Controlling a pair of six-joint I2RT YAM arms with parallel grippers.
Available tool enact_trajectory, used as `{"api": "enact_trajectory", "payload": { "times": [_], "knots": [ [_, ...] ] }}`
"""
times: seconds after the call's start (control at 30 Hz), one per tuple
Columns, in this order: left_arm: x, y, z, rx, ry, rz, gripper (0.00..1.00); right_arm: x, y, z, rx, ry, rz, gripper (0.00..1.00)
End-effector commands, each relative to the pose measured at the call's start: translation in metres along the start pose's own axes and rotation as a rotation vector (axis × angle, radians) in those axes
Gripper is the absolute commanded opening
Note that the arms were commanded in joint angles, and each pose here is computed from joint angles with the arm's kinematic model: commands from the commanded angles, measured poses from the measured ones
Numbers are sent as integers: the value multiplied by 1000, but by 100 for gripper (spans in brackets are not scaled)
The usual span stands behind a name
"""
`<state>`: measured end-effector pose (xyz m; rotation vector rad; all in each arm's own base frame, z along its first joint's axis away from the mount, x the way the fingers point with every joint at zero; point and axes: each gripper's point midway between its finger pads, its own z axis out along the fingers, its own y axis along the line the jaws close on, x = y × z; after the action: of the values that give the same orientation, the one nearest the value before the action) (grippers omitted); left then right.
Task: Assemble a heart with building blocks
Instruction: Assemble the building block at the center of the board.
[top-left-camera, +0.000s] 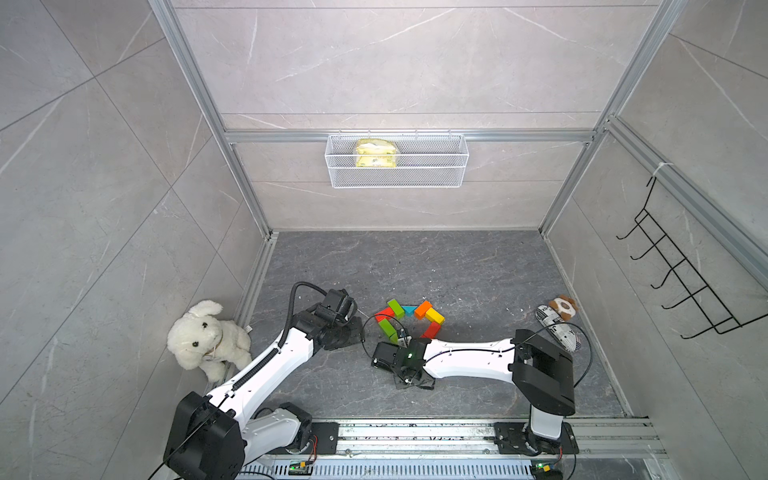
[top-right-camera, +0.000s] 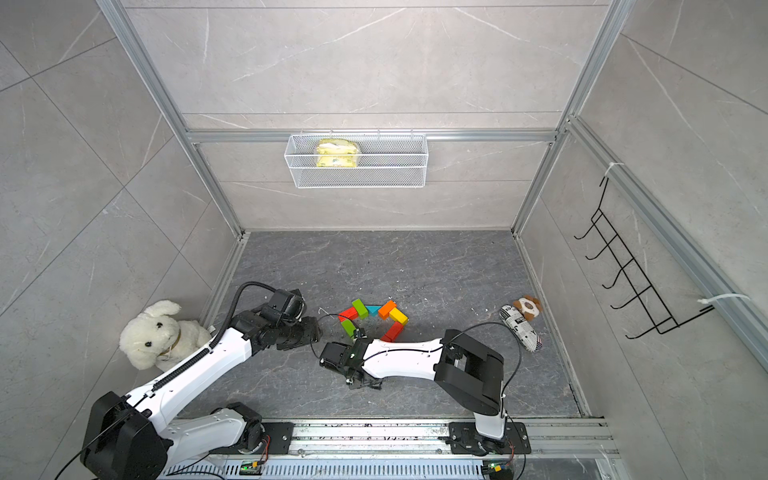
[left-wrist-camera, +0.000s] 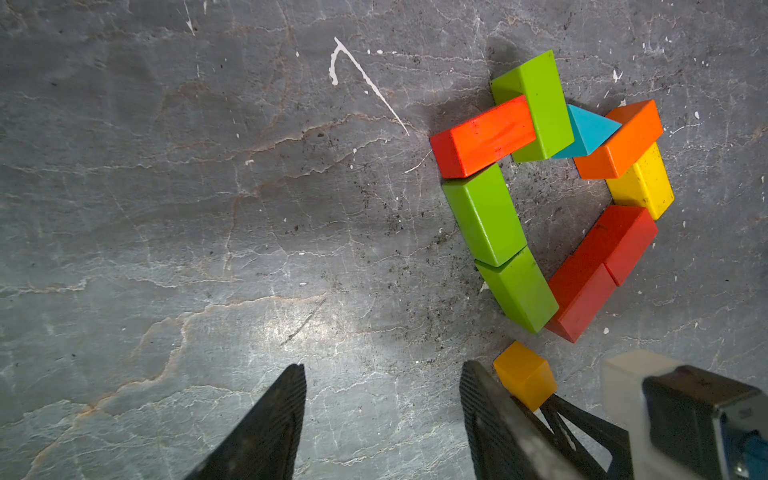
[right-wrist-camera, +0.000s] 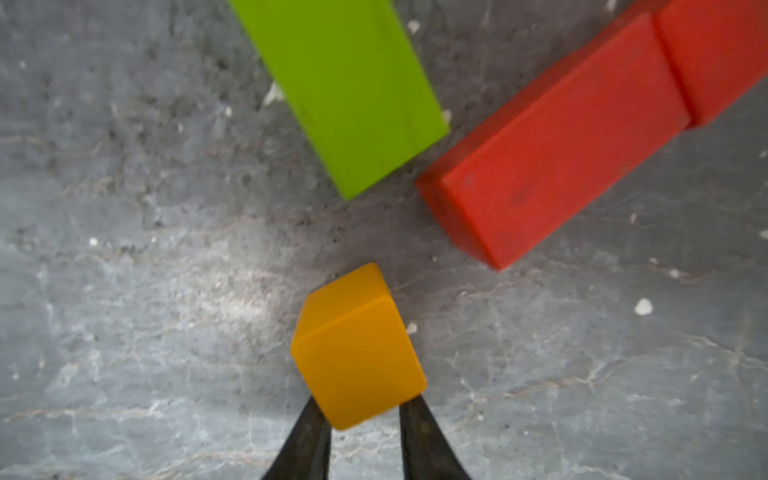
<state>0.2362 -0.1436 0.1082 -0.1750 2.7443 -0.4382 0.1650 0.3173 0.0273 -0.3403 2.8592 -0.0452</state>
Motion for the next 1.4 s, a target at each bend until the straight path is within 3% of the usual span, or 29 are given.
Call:
{"api": "enact_trajectory", "payload": {
  "times": [0.0, 0.6, 0.73, 0.9, 1.37],
  "knots": [
    [-2, -1, -3, 7, 1, 15, 63, -13, 3, 1, -6, -10, 3, 31],
    [0, -1, -4, 11, 6, 32, 63, -25, -13, -3, 46, -19, 32, 30],
    [0, -1, -6, 11, 4, 41, 63, -31, -13, -6, 67, -33, 30, 33],
    [0, -1, -8, 11, 1, 46, 63, -35, -16, -9, 110, -32, 7, 45],
    [0, 1, -8, 5, -5, 53, 63, -41, -19, -4, 168, -44, -21, 48]
  ]
}}
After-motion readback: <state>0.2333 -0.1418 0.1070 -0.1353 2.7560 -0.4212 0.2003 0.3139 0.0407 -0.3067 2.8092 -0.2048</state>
